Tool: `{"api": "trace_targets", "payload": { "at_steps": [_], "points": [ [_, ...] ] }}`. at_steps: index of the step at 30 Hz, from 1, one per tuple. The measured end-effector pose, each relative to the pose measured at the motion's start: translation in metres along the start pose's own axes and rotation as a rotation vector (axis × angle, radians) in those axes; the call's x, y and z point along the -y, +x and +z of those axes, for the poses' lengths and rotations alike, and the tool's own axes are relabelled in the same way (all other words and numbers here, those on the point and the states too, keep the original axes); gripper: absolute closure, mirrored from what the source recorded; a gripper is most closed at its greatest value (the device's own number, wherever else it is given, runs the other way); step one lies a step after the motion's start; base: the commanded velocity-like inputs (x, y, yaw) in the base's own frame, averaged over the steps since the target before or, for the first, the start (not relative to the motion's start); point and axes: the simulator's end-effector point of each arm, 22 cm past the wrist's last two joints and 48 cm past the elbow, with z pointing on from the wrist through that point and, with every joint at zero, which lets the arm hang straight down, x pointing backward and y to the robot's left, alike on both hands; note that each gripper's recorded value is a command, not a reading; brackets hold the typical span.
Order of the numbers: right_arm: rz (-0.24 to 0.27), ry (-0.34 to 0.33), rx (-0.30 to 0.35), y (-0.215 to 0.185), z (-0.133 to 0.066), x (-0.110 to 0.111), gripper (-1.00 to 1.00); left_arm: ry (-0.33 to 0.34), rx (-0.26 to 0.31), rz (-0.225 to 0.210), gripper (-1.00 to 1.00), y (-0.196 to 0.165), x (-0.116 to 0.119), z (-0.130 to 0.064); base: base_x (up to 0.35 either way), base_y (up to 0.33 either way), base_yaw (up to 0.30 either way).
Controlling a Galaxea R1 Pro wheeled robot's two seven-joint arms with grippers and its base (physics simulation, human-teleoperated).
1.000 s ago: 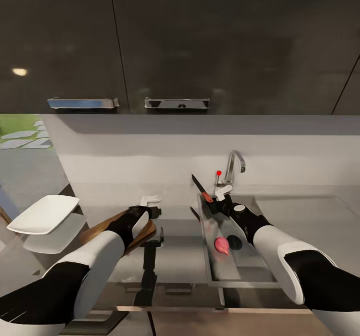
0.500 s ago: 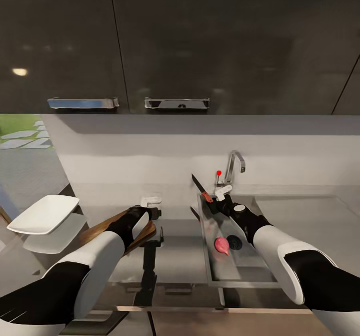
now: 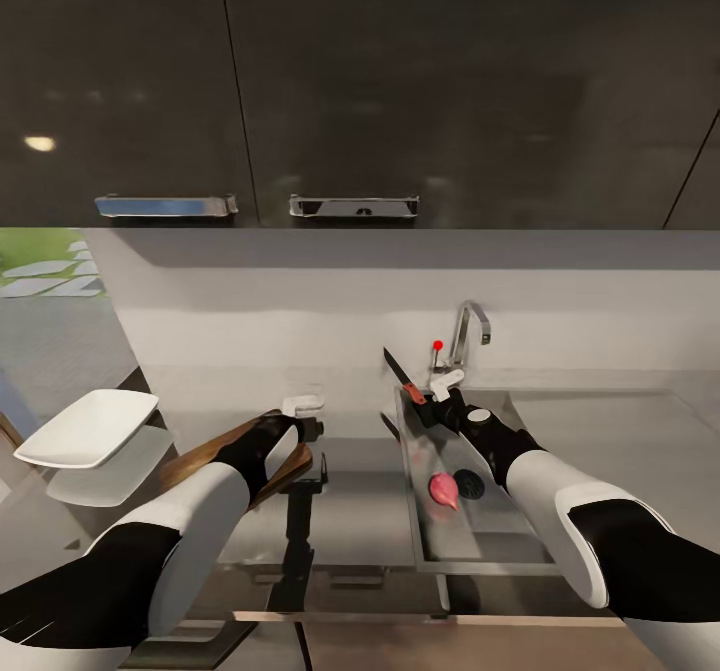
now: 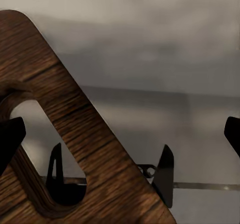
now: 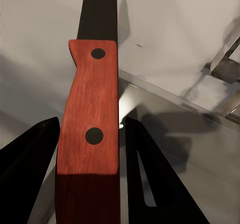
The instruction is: In the kitchen, take the Vidalia onion out of the sink, dice it on the chopping board with the paring knife, put the diced onion into the bowl on the countertop, then place both the paring knife and the chopping board into the sink.
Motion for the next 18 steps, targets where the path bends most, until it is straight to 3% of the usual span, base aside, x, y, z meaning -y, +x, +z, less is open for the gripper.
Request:
{"api": "trace_targets", "payload": {
  "at_steps": [5, 11, 18],
  "points": [
    [0.000, 0.000, 0.000, 0.000, 0.000, 0.000, 1.00, 0.008, -0.002, -0.005, -1.00, 0.001, 0.002, 0.000, 0.000, 0.000, 0.000],
    [0.000, 0.000, 0.000, 0.000, 0.000, 0.000, 1.00, 0.075, -0.008, -0.042, -1.00, 0.002, 0.018, -0.001, 0.000, 0.000, 0.000],
    [0.000, 0.000, 0.000, 0.000, 0.000, 0.000, 1.00, 0.085, -0.015, -0.050, -1.00, 0.004, 0.020, -0.001, 0.000, 0.000, 0.000]
  ]
}}
